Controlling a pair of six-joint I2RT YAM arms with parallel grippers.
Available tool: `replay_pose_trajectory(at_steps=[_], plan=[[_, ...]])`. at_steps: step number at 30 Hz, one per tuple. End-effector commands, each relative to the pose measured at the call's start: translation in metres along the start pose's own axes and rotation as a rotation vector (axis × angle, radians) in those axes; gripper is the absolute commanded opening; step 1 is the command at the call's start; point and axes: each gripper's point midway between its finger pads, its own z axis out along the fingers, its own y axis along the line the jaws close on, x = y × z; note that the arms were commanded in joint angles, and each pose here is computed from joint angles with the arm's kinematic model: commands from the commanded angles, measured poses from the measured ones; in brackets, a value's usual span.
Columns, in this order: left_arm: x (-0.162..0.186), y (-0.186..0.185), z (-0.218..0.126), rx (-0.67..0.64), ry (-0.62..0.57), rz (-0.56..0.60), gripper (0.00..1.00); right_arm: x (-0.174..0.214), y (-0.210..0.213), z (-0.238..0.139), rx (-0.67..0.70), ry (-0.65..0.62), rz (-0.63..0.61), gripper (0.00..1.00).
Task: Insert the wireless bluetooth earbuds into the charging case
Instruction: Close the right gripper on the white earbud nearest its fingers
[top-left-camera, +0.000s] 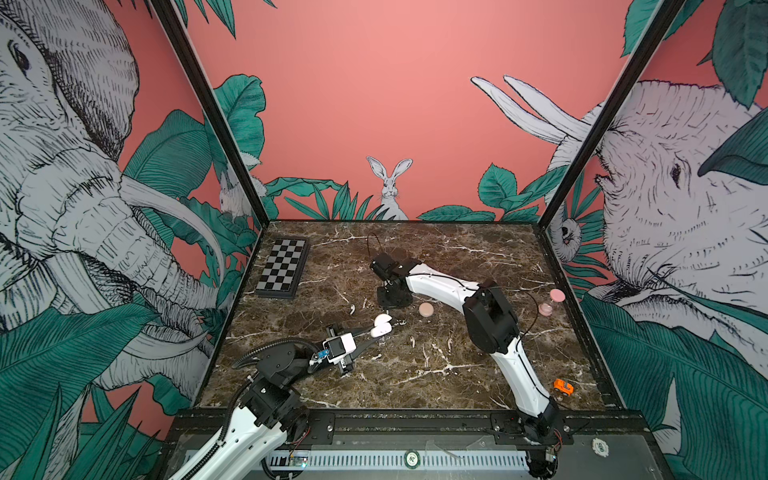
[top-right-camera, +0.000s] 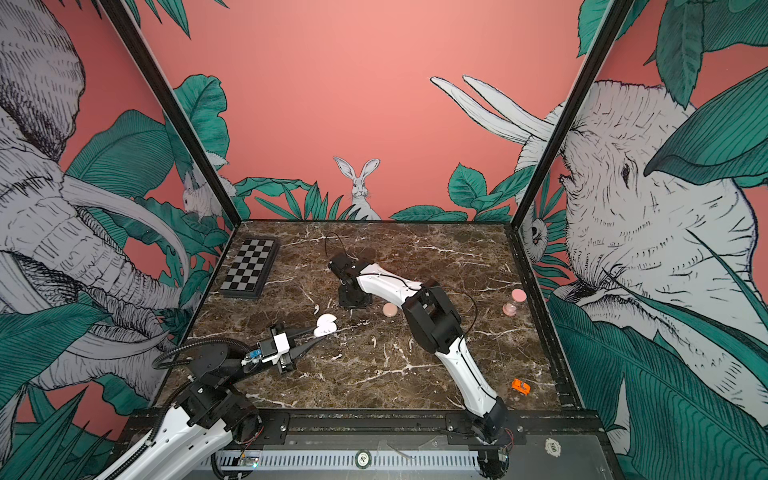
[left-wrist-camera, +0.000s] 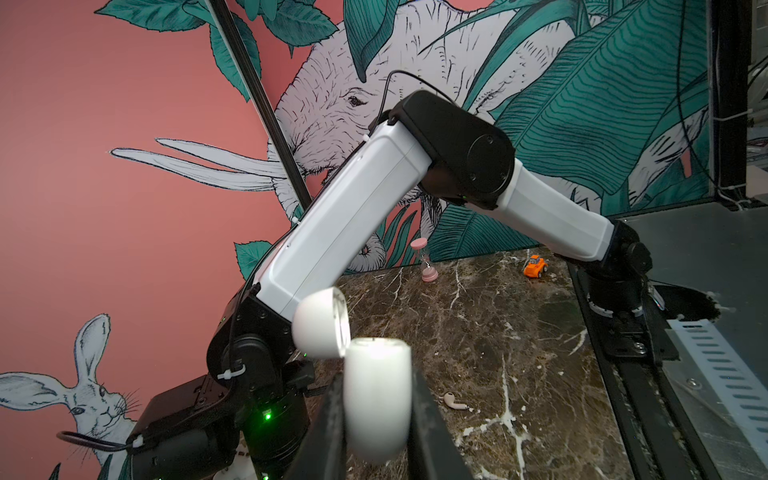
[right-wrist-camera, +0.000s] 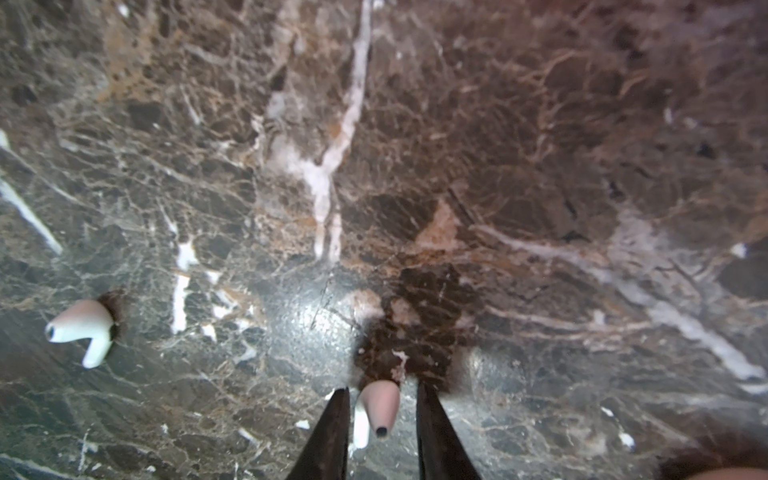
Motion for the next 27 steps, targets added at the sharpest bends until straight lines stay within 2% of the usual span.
replay_pose_trajectory(at_steps=[1,27], plan=[[-0.013,0.003,-0.001,-0.010,-0.030,0.017,0.00,0.002,0.000,0.004,0.025,0.006,0.000,0.27],[-0.011,0.003,0.000,-0.005,-0.020,0.015,0.00,0.007,-0.004,0.015,0.019,0.025,0.043,0.23]])
